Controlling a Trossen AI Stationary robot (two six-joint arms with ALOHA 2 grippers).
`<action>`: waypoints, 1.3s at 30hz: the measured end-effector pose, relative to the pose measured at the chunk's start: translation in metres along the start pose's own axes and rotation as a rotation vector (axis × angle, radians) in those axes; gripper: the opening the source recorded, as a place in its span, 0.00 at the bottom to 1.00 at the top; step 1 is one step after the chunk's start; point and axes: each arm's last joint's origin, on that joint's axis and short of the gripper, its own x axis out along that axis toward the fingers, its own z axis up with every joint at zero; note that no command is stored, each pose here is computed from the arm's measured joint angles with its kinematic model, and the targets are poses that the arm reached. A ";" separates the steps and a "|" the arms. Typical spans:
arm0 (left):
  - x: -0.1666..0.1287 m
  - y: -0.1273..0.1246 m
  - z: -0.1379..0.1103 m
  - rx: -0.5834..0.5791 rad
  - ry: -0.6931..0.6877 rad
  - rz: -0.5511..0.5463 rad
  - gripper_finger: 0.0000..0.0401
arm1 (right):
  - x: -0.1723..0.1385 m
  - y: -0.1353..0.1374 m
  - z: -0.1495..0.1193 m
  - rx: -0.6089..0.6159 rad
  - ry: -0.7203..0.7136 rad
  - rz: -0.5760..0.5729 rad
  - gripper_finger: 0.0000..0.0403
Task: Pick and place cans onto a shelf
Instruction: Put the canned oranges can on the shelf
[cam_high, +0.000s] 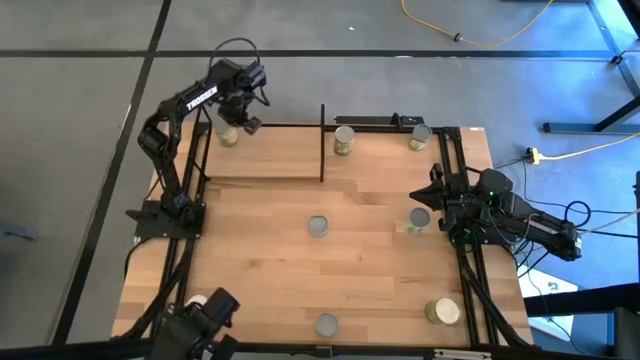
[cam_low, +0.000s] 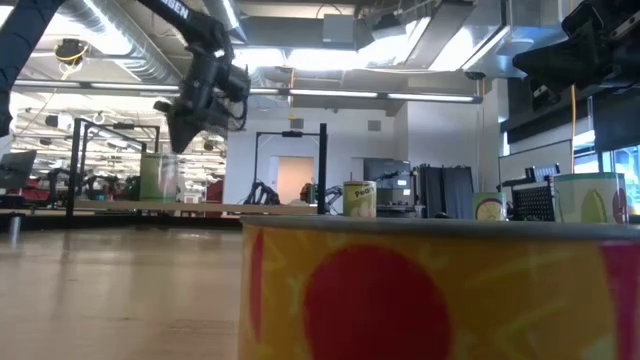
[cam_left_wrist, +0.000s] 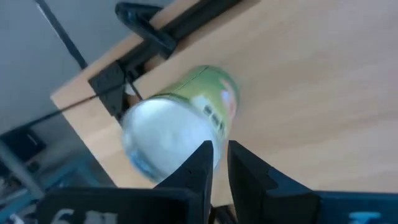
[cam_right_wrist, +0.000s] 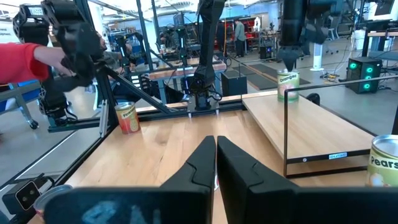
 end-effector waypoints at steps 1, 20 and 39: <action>-0.004 -0.001 0.000 0.007 -0.006 -0.005 0.11 | 0.000 0.000 0.000 0.001 0.000 0.000 0.05; -0.025 -0.029 0.002 0.188 -0.123 -0.047 0.06 | 0.000 0.000 0.001 -0.008 -0.014 0.002 0.05; 0.018 -0.034 0.001 0.211 -0.070 0.072 0.00 | 0.000 0.000 0.002 -0.008 -0.015 0.002 0.05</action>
